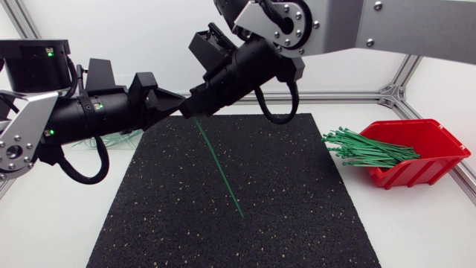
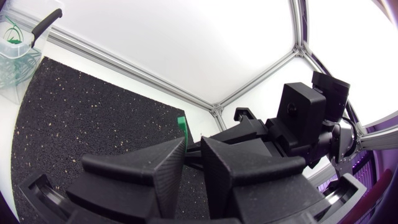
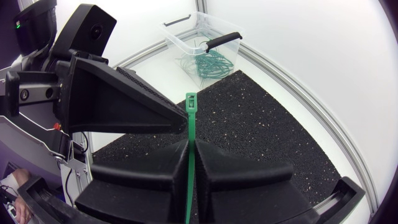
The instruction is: Take a green cable tie from the red box, thread the tail through the head to close it, then place it in the transparent bin on the left.
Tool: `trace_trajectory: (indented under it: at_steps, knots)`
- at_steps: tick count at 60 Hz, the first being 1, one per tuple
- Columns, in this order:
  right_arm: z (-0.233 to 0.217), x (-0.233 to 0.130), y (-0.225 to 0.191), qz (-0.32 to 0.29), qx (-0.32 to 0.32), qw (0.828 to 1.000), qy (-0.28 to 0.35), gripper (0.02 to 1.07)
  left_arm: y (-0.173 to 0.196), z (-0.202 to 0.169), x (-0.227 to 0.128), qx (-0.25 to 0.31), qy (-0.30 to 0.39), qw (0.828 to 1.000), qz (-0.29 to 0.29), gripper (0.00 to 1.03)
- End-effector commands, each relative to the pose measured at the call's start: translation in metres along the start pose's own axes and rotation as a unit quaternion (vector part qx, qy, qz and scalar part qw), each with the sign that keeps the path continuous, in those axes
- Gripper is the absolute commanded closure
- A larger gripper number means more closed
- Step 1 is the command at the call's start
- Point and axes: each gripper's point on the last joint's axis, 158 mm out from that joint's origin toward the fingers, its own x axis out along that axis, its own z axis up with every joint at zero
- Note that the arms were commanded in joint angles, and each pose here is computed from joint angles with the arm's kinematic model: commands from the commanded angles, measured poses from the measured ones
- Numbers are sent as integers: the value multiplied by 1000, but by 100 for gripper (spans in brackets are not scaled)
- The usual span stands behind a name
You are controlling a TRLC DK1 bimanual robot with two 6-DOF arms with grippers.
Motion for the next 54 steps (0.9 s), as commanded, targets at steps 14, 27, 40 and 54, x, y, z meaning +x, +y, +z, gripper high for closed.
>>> trace_trajectory:
  at_steps: [14,27,40,54]
  knots:
    - [-1,-3,2,0,7,1000,-4,102,-4,-5,-1,-8,-1,1000,-6,84]
    - [-2,-5,3,0,7,1000,-5,102,0,-3,1,-8,-4,1000,-3,83]
    - [0,-10,3,-2,6,1000,-11,102,3,-3,1,-8,-4,1000,1,83]
    - [1,-17,0,-5,8,1000,-17,102,6,-4,1,-9,-4,1000,3,83]
